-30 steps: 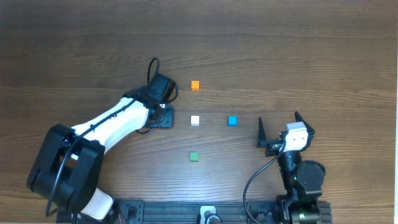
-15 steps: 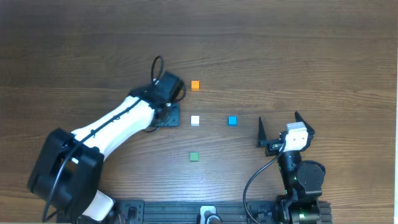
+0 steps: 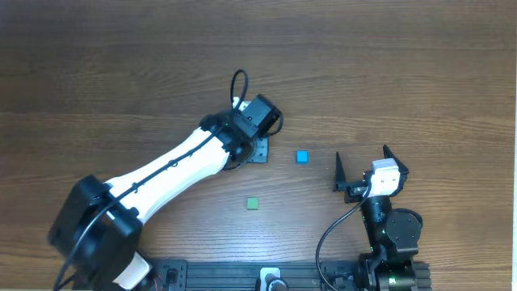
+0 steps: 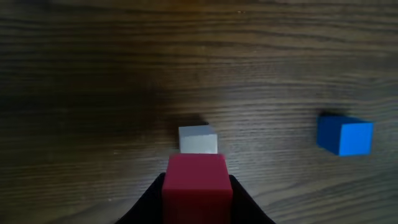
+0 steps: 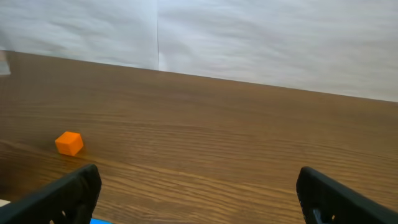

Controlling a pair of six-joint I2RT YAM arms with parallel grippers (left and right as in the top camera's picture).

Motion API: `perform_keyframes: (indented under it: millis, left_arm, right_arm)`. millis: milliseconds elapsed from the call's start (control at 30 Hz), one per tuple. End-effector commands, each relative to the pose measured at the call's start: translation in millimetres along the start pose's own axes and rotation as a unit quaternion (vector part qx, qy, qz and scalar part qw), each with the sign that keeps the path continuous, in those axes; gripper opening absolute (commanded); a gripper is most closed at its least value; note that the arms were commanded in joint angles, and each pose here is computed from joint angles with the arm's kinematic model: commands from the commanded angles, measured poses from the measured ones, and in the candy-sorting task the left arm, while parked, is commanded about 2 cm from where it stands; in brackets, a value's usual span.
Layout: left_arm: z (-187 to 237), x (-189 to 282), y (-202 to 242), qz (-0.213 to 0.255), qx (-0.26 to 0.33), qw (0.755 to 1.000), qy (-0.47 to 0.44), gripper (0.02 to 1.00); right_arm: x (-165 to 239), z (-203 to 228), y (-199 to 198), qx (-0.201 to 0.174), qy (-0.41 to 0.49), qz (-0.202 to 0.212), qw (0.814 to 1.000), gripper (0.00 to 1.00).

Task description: Stack Cubes

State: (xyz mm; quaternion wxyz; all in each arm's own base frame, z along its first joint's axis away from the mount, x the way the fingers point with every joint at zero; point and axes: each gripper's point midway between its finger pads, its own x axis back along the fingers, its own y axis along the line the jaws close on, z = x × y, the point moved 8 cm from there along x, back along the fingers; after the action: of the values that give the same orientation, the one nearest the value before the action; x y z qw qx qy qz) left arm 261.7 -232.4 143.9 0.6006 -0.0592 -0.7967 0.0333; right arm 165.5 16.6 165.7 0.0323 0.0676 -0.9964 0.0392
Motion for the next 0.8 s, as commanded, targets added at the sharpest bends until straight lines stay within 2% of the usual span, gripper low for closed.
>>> perform_keyframes:
  millis: [33,800]
  left_arm:
    - [-5.1,-11.8,-12.7,-0.014,0.011,1.0,0.007,0.077]
    - [-0.1,-33.2,-10.9,-0.039,0.011,0.999,0.035,0.086]
  right_arm:
    - [-0.2,2.3,0.0,0.0,-0.001,-0.001,1.0,0.993]
    - [-0.2,2.3,-0.1,0.0,0.0,-0.001,1.0,0.993]
